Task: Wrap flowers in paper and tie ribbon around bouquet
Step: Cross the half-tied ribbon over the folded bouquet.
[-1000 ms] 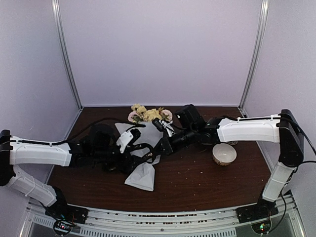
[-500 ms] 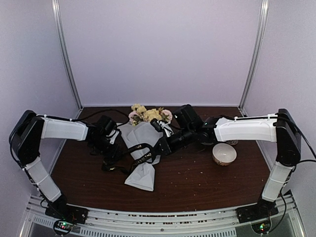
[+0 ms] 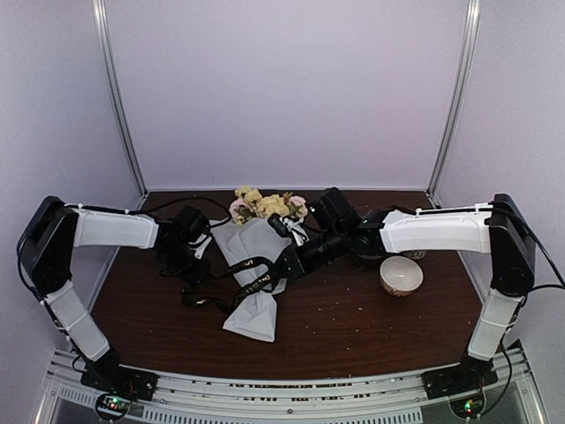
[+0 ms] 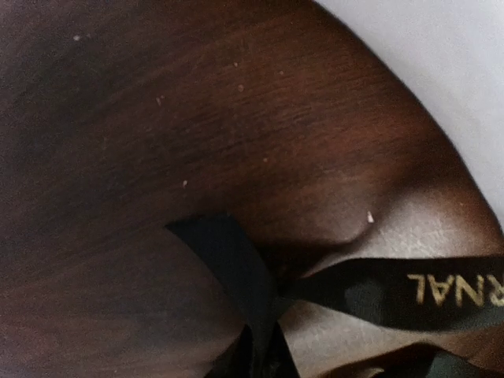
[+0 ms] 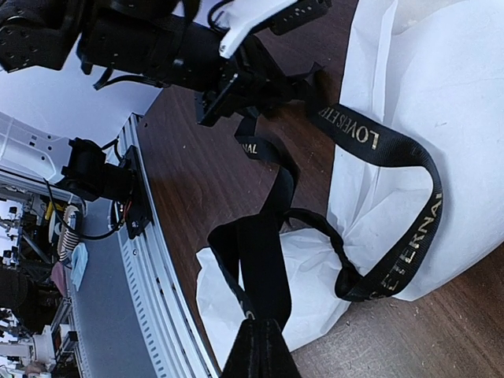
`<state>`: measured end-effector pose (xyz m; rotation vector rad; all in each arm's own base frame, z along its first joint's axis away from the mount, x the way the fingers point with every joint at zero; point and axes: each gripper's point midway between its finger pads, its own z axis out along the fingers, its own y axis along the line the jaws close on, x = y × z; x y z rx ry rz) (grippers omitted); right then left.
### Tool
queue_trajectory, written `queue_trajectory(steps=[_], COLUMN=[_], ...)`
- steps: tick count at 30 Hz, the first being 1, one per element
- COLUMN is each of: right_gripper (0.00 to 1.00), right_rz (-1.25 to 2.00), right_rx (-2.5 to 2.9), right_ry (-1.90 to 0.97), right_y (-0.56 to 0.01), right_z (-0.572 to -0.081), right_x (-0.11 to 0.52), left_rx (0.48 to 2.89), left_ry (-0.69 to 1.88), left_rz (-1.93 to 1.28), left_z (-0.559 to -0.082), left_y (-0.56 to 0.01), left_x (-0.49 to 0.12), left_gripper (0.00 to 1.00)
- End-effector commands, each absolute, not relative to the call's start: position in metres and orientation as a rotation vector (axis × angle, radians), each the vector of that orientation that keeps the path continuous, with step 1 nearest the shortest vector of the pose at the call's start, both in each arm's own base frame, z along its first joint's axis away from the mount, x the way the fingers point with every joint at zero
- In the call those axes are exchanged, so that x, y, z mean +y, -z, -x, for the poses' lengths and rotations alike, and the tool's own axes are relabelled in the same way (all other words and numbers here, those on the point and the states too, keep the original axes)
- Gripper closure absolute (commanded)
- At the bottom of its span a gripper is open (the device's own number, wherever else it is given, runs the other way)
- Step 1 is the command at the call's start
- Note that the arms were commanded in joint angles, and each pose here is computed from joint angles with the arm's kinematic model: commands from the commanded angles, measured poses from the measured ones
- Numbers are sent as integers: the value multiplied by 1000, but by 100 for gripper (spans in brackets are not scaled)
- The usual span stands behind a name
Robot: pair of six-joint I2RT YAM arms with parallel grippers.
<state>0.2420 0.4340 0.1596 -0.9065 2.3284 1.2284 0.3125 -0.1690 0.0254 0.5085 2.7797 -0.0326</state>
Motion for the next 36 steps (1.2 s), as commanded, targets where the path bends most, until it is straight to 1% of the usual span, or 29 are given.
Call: queue_trajectory(steps=[1,3,5,9,11,12,15,18,22,24,28,33,36], right_gripper=[100,100,100,100,100,100,100,100,100,100,100,100,100], right_rz=[882,848,815,779,766,765,787,809,831,842,878,919,939], right_rx=[2313,2320,2327,2356,2356,2349,2338,2354,2345,2342,2344,2355,2359], right_ry=[-1238,-1225,-1217,-1190,-1178,-1173,-1147,-1097,-1061,-1042,-1000,-949,-944], right_y=[-169,-169,-170,-165,-167,-169,-172,-169,-172,-174,-177,-178,-177], right_z=[-253,-262,-274,-292,-300,-303,-308,-312,-312,-312,-312,-309,-306], right_x=[441,440,440,438,438,438,440,438,433,429,424,417,414], left_rx=[2538,2418,2330,2098,1988,1940,1801,1670,1602,1596,1616,1715,1752], left_ry=[69,110,188,486,606,651,726,845,888,895,767,588,546], left_rz=[-603,-723,-884,-1311,-1442,-1483,-1544,-1675,-1844,-1909,-2011,-2095,-2032], left_z=[-318,-305,-280,-198,-167,-158,-154,-143,-134,-135,-143,-154,-157], left_y=[-99,-133,-155,-188,-202,-209,-235,-252,-236,-218,-181,-133,-129], left_x=[-184,-202,-227,-288,-307,-313,-335,-368,-399,-414,-431,-423,-410], left_gripper=[100,100,100,100,100,100,100,100,100,100,100,100,100])
